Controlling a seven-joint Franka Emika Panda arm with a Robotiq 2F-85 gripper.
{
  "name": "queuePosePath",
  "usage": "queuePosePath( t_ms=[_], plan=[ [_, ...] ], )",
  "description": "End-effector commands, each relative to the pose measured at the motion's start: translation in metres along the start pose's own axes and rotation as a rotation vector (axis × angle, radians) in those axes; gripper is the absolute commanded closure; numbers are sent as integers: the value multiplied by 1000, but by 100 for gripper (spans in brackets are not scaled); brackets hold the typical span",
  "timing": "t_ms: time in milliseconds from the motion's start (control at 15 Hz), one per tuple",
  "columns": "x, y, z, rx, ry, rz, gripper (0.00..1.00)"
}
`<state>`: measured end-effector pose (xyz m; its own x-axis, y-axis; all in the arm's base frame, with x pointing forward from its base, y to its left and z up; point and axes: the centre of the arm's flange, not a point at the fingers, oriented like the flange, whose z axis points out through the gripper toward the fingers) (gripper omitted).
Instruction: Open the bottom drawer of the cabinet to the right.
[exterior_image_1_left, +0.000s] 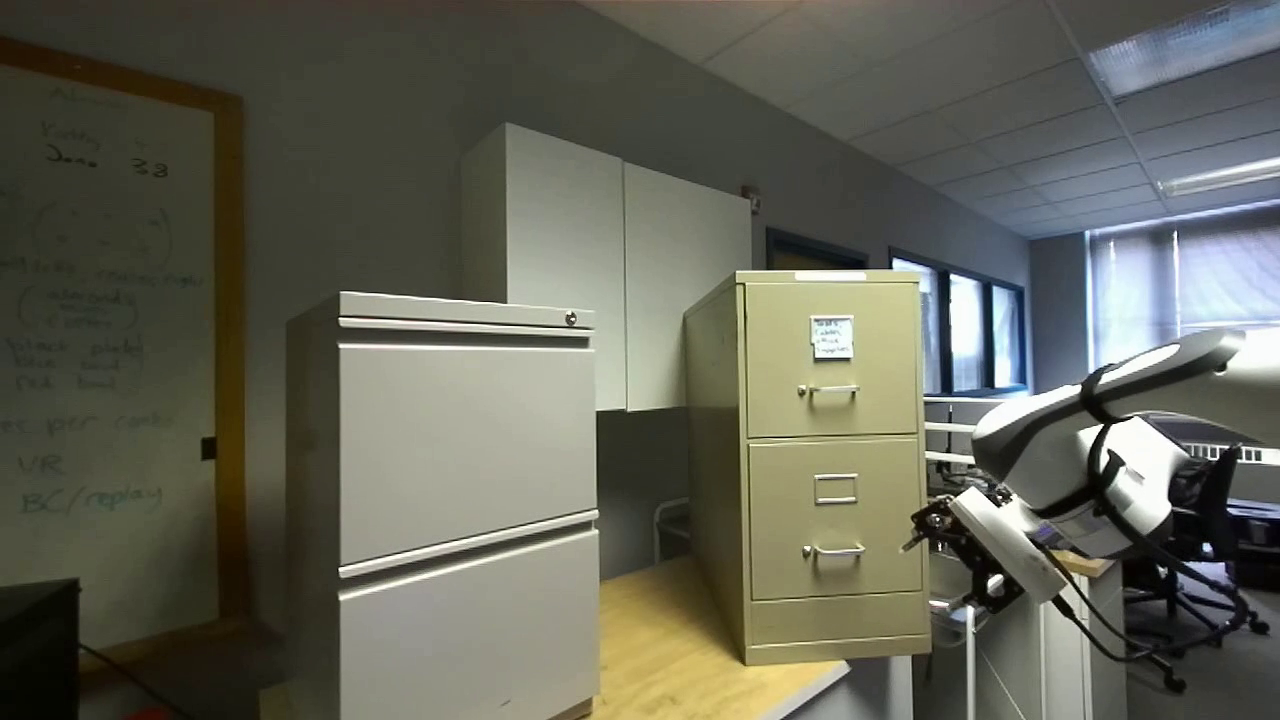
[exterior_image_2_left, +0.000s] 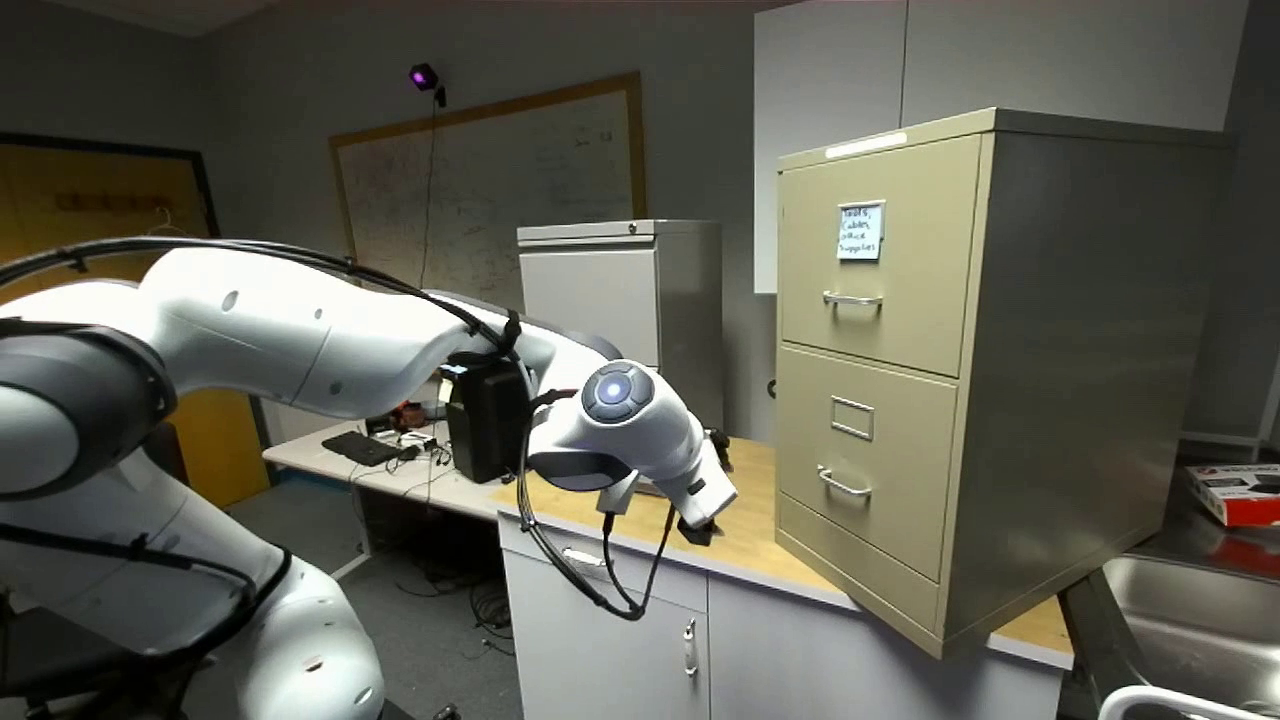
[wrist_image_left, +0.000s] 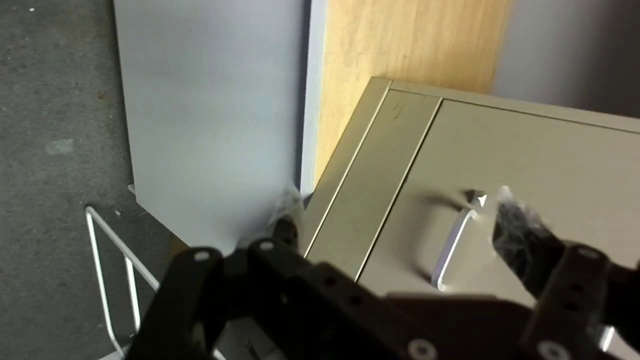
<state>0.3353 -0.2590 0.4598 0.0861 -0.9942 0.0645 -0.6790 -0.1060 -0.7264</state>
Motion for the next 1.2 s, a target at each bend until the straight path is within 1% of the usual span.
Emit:
queuePosePath(
  t_ms=[0, 67, 200, 400, 600, 867, 1000, 1067, 1133],
  plan=[
    [-10, -17, 30, 129, 35, 151, 0],
    [-16, -30, 37, 162, 48, 186, 0],
    [-27, -50, 47, 203, 64, 235, 0],
    [-31, -79, 55, 233, 86, 282, 0],
    [-16, -96, 59, 212, 110, 283, 0],
    [12, -98, 72, 161, 127, 273, 0],
    [11, -100, 75, 137, 102, 234, 0],
    [3, -84, 73, 144, 116, 243, 0],
    [4, -85, 77, 134, 112, 234, 0]
  ],
)
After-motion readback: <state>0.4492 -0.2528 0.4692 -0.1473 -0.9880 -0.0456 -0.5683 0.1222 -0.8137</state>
